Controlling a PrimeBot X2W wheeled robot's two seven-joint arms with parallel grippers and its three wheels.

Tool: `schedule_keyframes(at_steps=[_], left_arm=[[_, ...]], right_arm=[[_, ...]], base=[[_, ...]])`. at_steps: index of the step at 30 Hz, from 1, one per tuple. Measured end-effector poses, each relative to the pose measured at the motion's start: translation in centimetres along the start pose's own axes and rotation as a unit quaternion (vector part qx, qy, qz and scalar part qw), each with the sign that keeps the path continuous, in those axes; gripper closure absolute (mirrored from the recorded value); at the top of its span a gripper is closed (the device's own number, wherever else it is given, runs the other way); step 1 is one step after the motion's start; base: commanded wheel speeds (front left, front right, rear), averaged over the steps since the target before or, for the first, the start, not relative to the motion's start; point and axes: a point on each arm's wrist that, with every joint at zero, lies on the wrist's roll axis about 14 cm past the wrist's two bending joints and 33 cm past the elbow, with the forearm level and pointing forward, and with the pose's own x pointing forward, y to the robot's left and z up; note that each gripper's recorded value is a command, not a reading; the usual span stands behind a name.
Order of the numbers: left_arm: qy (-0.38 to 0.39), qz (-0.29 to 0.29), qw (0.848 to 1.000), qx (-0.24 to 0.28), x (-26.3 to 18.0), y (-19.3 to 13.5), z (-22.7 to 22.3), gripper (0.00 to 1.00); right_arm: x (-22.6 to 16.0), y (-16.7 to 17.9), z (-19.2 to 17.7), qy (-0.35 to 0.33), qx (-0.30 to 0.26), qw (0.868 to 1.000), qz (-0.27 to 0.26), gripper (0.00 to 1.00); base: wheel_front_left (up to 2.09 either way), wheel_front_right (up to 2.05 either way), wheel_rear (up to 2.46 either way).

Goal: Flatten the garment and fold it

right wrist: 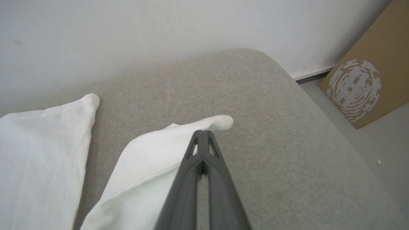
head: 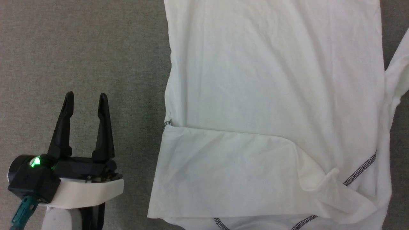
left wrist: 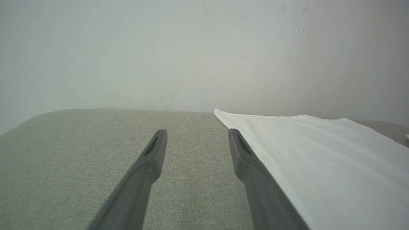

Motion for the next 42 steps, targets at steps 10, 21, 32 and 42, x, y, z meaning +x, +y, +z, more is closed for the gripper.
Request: schedule_keyframes(at_steps=[10, 21, 32, 42], left_arm=[[-0.009, -0.012, 1.0, -0.002, -0.1, -0.7, 0.7, 0.0], [-0.015, -0.02, 1.0, 0.004, -0.4, -1.1, 1.7, 0.0], [0.009, -0.031, 0.999, 0.004, 0.0, -1.5, -0.2, 0.0], [0.029, -0.034, 0.999, 0.011, 1.0, -1.0, -2.3, 0.0]], right_arm=[[-2.2, -3.6, -6.4, 0.072, 0.035, 0.996, -0.049, 0.73], [-2.7, -2.5, -3.6, 0.035, 0.01, 0.999, -0.027, 0.0], [-0.5, -2.3, -3.1, 0.066, -0.021, 0.997, -0.036, 0.0], [1.3, -1.2, -8.2, 0.157, -0.051, 0.986, -0.034, 0.0]], base=[[0.0, 0.0, 0.0], [0.0, 0.0, 0.0], [0.0, 0.0, 0.0], [0.0, 0.0, 0.0]])
